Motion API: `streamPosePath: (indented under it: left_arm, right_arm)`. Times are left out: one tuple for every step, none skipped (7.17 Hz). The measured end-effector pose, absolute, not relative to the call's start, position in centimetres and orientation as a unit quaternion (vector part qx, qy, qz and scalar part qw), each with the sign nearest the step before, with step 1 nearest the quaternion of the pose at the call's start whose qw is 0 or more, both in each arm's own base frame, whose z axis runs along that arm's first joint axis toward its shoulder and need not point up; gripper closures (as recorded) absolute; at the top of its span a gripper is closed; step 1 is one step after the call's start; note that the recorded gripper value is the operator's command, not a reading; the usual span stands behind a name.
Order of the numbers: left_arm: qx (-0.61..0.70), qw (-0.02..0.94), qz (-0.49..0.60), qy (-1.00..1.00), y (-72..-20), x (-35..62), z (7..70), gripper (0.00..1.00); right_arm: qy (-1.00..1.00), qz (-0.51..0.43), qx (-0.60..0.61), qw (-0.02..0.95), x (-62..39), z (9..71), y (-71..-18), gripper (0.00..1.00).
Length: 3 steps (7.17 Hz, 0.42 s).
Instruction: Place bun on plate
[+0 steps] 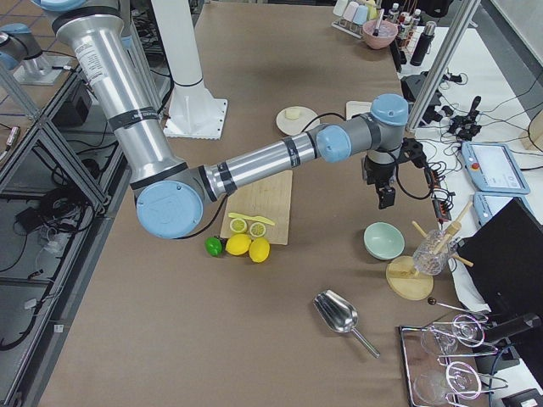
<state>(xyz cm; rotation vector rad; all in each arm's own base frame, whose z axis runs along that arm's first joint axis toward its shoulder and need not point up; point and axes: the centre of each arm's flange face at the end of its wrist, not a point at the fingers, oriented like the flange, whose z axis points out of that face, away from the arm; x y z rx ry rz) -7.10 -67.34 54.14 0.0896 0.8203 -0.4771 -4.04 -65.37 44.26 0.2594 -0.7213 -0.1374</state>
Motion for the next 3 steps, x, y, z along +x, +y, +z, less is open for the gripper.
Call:
streamPosePath:
  left_arm:
    - [0.042, 0.888, -0.23, 0.395, -67.27, -7.21, 54.37, 0.02]
    - [0.039, 0.888, -0.231, 0.395, -67.22, -7.28, 54.44, 0.02]
    - [0.036, 0.888, -0.232, 0.394, -67.18, -7.3, 54.46, 0.02]
  right_arm:
    - [-0.354, -0.061, 0.122, 0.925, -3.49, 44.93, -65.04, 0.0]
    - [-0.358, -0.057, 0.118, 0.925, -3.13, 45.35, -64.8, 0.0]
    - [-0.36, -0.054, 0.117, 0.924, -2.86, 45.56, -64.67, 0.0]
